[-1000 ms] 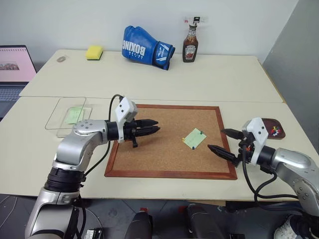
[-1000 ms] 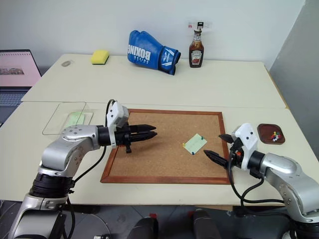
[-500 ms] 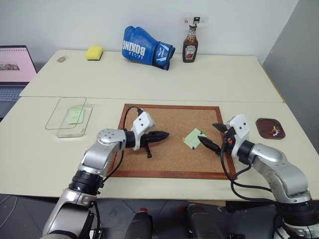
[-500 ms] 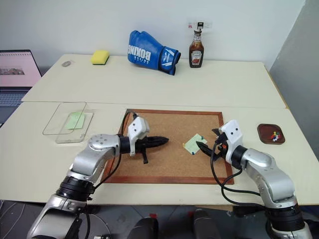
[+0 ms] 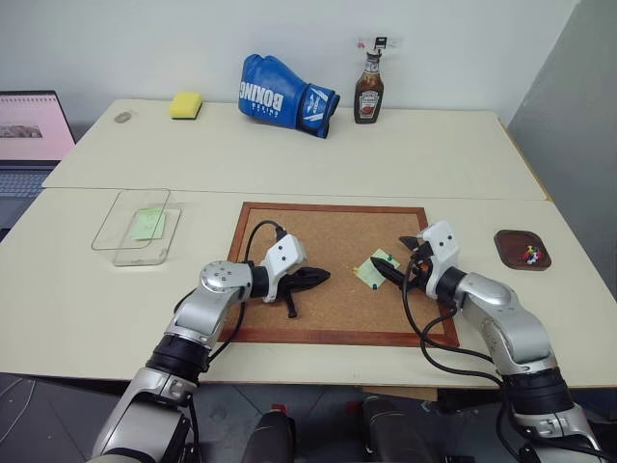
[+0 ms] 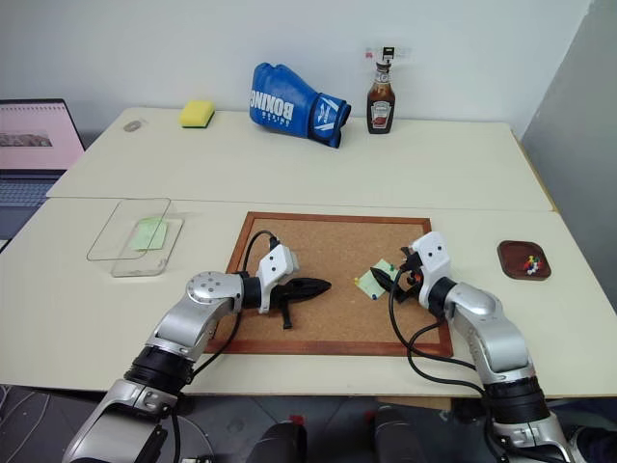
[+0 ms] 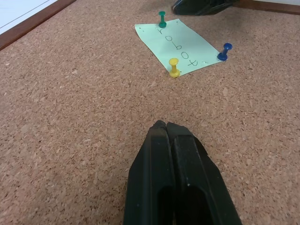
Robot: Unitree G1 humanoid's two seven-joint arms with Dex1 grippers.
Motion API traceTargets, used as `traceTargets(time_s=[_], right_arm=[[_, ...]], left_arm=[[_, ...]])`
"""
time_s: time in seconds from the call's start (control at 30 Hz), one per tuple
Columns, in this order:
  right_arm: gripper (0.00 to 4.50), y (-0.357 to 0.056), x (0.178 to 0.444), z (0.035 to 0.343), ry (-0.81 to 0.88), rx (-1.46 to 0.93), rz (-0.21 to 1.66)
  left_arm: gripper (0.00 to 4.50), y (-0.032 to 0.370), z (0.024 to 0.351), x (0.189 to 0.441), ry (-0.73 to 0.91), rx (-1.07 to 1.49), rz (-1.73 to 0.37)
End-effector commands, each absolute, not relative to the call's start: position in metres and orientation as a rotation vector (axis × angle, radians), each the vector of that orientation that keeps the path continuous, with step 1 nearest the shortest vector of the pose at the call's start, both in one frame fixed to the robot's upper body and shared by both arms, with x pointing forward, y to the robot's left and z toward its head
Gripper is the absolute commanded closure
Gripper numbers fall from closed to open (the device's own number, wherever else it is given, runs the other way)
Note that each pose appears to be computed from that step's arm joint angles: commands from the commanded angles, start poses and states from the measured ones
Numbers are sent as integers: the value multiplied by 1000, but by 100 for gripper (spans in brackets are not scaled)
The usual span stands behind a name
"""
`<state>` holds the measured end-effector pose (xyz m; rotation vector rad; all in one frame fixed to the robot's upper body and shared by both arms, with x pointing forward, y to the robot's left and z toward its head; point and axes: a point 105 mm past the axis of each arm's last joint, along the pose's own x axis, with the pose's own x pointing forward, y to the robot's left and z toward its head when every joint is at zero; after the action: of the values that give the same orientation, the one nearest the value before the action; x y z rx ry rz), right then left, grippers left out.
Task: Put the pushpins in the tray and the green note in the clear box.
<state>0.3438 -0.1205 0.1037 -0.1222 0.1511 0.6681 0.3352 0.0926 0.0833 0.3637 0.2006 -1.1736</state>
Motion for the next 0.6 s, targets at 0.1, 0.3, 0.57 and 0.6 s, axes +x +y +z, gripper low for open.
traceTargets(time_s=[0.1, 0.3, 0.57, 0.6], right_arm=[[35, -121, 353, 107, 116, -135, 653], [164, -119, 352, 106, 114, -123, 660], [327, -117, 351, 104, 118, -122, 665], [355, -117, 350, 104, 119, -120, 666]], left_arm=[[450, 96, 73, 332, 254, 383, -1175], [450, 99, 75, 332, 256, 388, -1171], [450, 100, 75, 333, 258, 392, -1163], [450, 101, 75, 334, 259, 391, -1163]])
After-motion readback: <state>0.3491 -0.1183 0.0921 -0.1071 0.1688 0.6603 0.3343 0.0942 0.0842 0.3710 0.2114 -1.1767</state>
